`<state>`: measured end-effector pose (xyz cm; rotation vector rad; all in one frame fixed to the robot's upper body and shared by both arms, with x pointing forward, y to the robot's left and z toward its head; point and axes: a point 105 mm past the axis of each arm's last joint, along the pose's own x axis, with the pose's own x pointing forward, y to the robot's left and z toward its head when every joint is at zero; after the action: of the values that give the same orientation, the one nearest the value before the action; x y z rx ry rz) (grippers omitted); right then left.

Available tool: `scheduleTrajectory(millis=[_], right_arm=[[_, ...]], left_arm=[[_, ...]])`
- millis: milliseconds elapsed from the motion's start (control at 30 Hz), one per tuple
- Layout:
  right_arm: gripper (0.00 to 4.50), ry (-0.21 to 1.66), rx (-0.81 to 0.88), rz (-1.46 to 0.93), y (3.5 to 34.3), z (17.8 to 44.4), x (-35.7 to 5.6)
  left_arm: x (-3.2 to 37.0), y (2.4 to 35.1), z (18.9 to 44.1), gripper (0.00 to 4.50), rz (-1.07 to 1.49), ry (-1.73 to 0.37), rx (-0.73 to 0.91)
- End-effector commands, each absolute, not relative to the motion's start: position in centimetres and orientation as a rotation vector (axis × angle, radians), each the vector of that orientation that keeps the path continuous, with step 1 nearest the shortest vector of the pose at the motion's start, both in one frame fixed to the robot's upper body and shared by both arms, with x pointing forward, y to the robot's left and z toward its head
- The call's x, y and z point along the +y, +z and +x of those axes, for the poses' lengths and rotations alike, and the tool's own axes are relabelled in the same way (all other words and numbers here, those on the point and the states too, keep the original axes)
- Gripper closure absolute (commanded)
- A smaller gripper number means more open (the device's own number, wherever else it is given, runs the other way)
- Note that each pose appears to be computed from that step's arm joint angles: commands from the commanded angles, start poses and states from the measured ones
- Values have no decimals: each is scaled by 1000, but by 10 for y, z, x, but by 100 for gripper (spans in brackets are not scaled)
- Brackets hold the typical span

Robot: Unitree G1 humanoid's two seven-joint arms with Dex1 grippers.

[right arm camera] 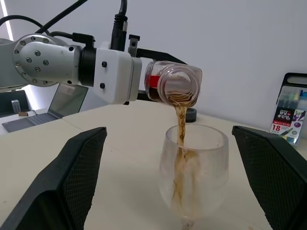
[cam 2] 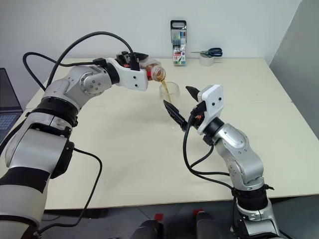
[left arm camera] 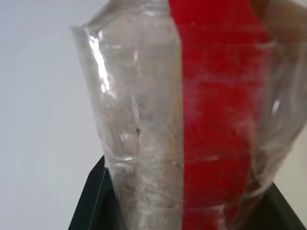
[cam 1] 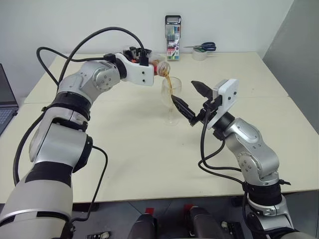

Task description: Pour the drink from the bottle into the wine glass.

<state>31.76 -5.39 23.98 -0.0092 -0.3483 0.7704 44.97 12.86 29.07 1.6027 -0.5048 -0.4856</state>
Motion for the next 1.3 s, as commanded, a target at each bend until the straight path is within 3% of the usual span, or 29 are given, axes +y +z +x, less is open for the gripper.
scheduleTrajectory(millis=[33, 1300], right_arm=[[0, 778, -411, -6, 252, 313, -54], [0, 780, -397, -3, 249, 313, -53]], left_arm=[[130, 317, 447, 281, 1626, -421, -564], [127, 321, 453, 281, 1682, -400, -538]])
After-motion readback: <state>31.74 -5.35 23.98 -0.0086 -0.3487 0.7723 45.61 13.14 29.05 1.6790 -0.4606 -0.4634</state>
